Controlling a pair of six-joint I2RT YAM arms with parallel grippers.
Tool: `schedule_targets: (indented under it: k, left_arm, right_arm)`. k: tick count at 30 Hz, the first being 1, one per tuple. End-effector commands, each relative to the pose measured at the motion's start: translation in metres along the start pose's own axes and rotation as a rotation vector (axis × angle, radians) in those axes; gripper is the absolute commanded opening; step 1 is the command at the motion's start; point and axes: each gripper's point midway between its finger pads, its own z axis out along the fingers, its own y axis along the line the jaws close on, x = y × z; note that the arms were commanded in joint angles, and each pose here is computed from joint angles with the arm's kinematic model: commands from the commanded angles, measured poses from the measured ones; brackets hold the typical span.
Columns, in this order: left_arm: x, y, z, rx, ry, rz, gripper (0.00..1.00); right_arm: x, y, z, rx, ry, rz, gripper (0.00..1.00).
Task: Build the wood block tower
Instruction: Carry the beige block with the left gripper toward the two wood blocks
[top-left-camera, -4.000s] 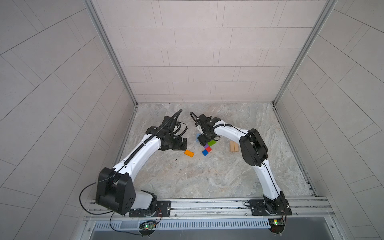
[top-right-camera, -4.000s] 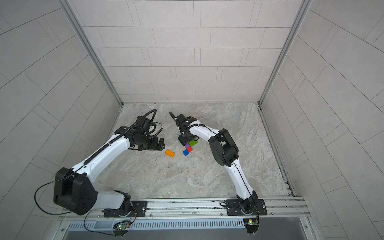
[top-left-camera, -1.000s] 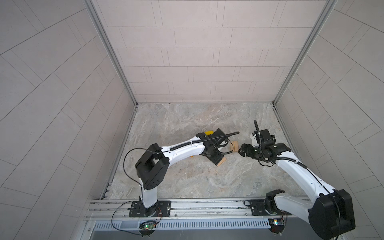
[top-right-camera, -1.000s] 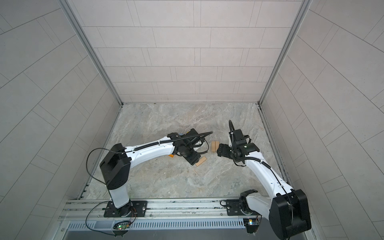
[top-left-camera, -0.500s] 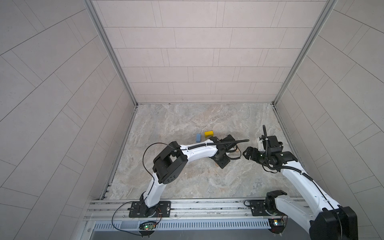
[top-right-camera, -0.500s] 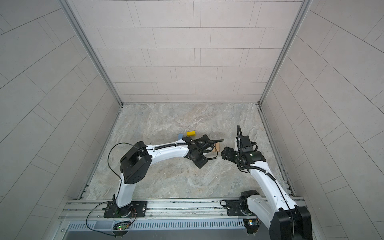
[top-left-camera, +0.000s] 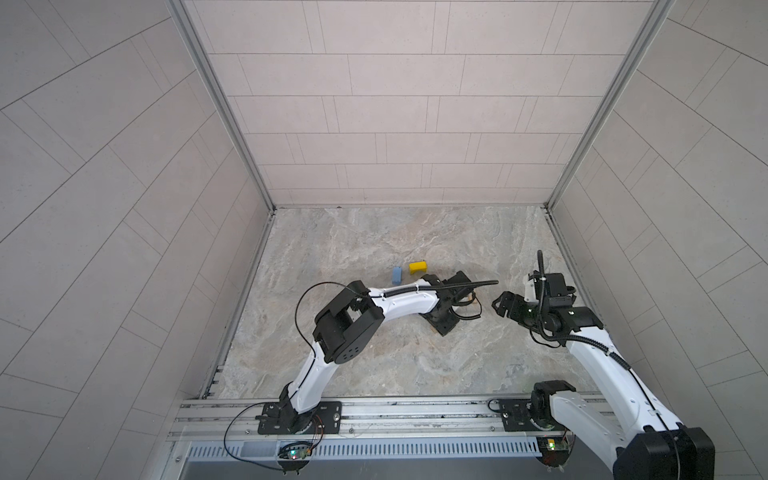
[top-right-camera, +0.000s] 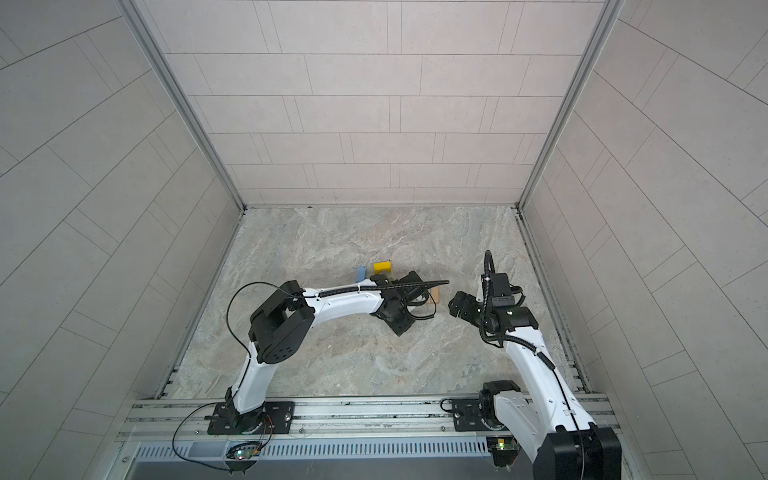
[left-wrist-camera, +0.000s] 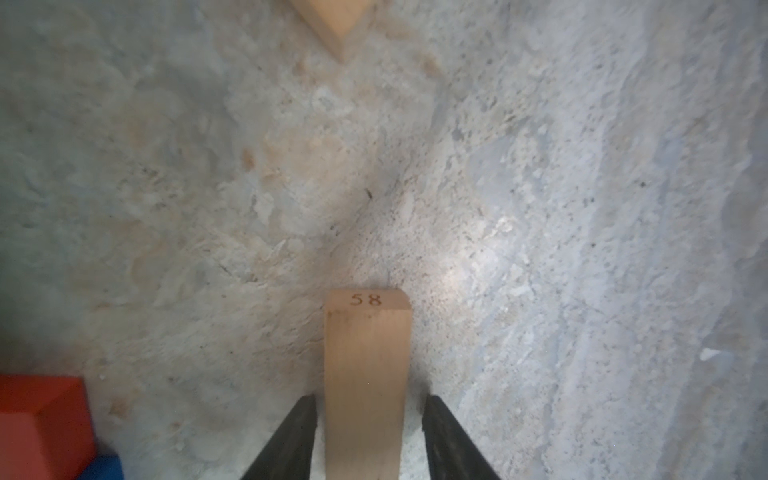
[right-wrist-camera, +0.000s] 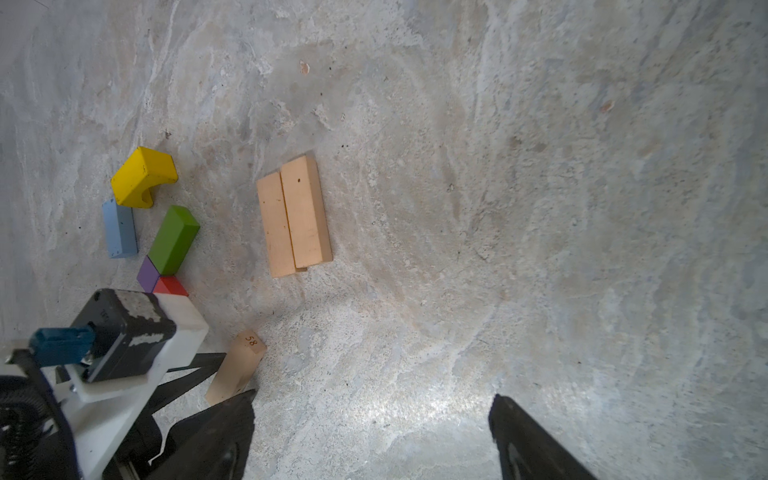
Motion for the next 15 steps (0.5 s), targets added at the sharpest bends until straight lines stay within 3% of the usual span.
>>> schedule_targets:
  k: [1, 5, 9, 15]
  left_arm:
    - [-0.006, -0.001, -0.001, 0.004, -0.009, -0.006, 0.42]
    - [-0.007, 0.000, -0.005, 0.014, -0.011, -0.022, 0.32]
    - [-0.008, 0.004, -0.011, 0.019, -0.019, -0.060, 0.30]
    - [-0.024, 0.022, -0.025, 0.092, -0.076, -0.259, 0.29]
  right_arm:
    - [0.001, -0.003, 0.001, 0.006, 0.004, 0.005, 0.90]
    - [0.000, -0.003, 0.002, 0.009, -0.001, 0.002, 0.89]
    - [-0.003, -0.002, 0.006, 0.009, -0.001, -0.001, 0.89]
    - [-0.016, -0.003, 0.012, 0.033, -0.020, -0.032, 0.89]
